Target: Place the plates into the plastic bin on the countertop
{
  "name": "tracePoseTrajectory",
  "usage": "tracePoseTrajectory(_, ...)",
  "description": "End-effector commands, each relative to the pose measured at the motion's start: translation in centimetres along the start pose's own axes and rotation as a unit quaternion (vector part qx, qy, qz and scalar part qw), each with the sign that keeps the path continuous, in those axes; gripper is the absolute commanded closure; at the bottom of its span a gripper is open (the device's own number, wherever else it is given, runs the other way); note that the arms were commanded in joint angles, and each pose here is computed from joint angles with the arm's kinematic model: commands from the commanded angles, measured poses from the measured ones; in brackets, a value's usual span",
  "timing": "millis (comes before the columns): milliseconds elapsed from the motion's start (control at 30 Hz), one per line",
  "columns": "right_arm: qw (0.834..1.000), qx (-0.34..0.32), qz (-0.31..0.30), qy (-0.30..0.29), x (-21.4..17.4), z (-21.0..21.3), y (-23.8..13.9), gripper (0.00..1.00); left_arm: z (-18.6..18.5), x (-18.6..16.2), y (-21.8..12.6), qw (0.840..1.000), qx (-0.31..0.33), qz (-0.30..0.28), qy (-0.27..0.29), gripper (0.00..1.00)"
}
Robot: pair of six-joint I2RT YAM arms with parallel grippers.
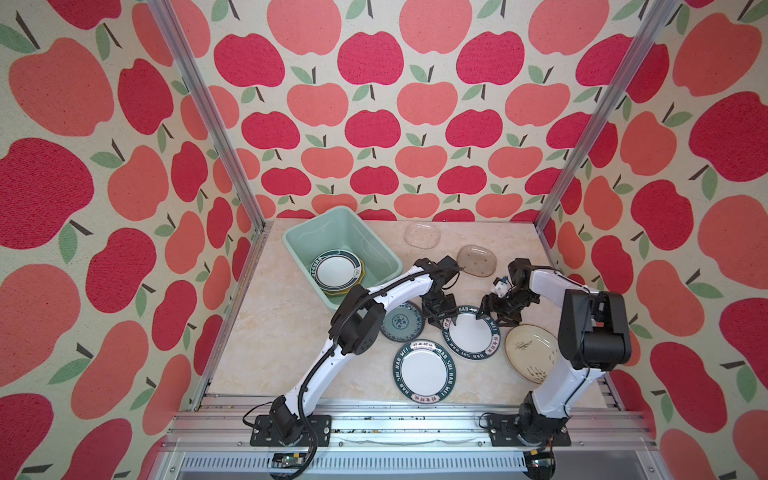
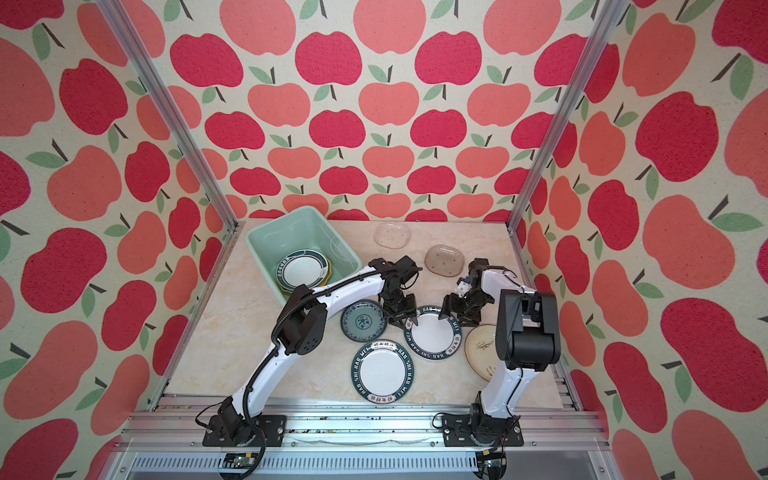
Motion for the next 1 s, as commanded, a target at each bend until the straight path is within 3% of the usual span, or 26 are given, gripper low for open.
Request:
tracePoseTrajectory(0,1.0,0.017,0.021,0.003,-0.1,0.2,0.7,0.3,0.2,0.8,0.1,1.0,-0.007,-0.003,-0.004,0.58)
tracePoseTrajectory(433,0.997,0.066,0.026,0.002,-0.1,1.2,0.1,0.38,0.6,1.0,0.1,1.0,0.003,-0.01,-0.009,0.81)
tracePoseTrajectory(967,0.985,0.169,0.015,-0.02,-1.1,3.7,-3.0,0.43,0.7,1.1,0.1,1.0,0.003,-0.01,-0.01,0.82)
Point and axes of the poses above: each gripper's point midway between its finger pads, its own y axis out along the fingers, its own z axis along the line the jaws close on, x = y × z, the point moved 8 cm from there along -y, back along the fingers, and after that the axes turned 14 degrees about y, right-handed, at the moved point
